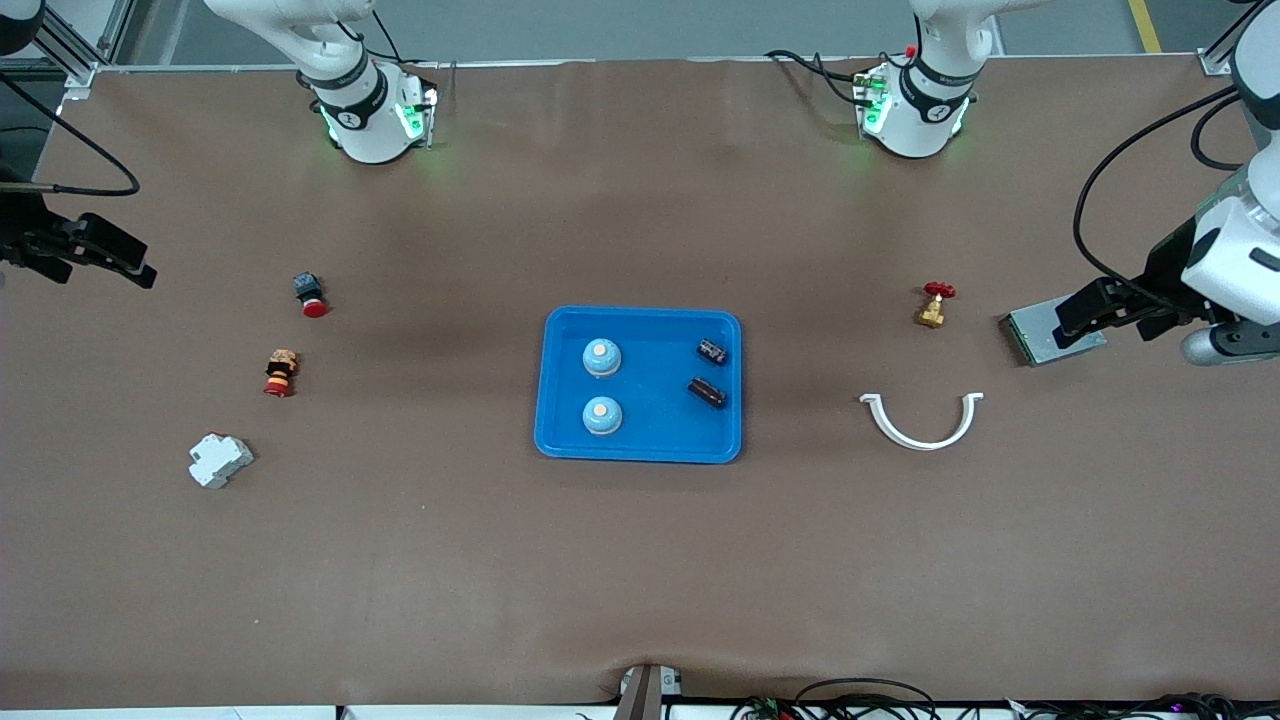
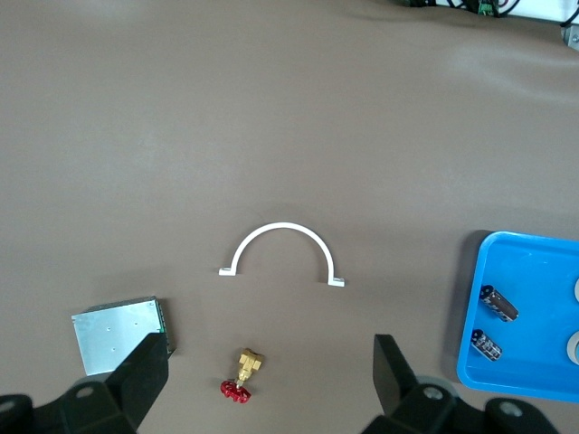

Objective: Place electrolytic capacitor and blue bell in tray

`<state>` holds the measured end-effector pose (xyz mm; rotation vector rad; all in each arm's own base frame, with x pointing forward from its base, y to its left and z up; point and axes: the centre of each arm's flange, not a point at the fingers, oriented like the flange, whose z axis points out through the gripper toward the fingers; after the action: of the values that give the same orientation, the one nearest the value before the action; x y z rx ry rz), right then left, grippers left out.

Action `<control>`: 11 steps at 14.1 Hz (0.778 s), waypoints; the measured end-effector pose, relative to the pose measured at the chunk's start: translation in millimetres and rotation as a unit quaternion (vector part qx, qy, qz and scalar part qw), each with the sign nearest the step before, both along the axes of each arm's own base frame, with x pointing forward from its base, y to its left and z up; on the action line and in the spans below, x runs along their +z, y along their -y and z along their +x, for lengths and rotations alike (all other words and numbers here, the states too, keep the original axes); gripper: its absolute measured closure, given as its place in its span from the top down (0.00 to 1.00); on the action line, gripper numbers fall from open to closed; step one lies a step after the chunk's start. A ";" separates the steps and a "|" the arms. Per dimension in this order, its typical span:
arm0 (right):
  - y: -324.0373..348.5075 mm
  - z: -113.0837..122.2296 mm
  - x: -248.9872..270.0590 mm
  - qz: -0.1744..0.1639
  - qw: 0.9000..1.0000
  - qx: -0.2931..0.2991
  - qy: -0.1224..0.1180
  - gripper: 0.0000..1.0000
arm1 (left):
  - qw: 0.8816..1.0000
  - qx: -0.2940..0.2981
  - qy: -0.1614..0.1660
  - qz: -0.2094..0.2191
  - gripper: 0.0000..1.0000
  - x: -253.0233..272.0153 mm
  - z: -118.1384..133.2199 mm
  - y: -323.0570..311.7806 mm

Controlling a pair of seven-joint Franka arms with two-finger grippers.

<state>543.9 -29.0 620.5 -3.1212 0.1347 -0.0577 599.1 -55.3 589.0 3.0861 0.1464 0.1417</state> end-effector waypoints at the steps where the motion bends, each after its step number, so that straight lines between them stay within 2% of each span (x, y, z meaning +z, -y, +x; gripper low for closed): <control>1: 0.7 0.0 0.7 0.000 1.000 -0.001 0.001 1.00 | 1.000 -0.002 -0.001 0.000 1.00 -1.5 0.9 2.9; 4: 3.4 0.9 -1.1 0.000 1.000 -0.003 -0.001 1.00 | 1.000 -0.008 0.002 0.004 1.00 1.4 0.9 13.8; 11: 5.3 7.6 -9.8 0.000 1.000 -0.005 -0.002 1.00 | 1.000 0.009 0.000 0.010 1.00 1.3 2.7 -5.2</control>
<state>551.6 -34.3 610.7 -3.1215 0.1498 -0.0513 601.8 -50.1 590.3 3.1053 0.1740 0.1433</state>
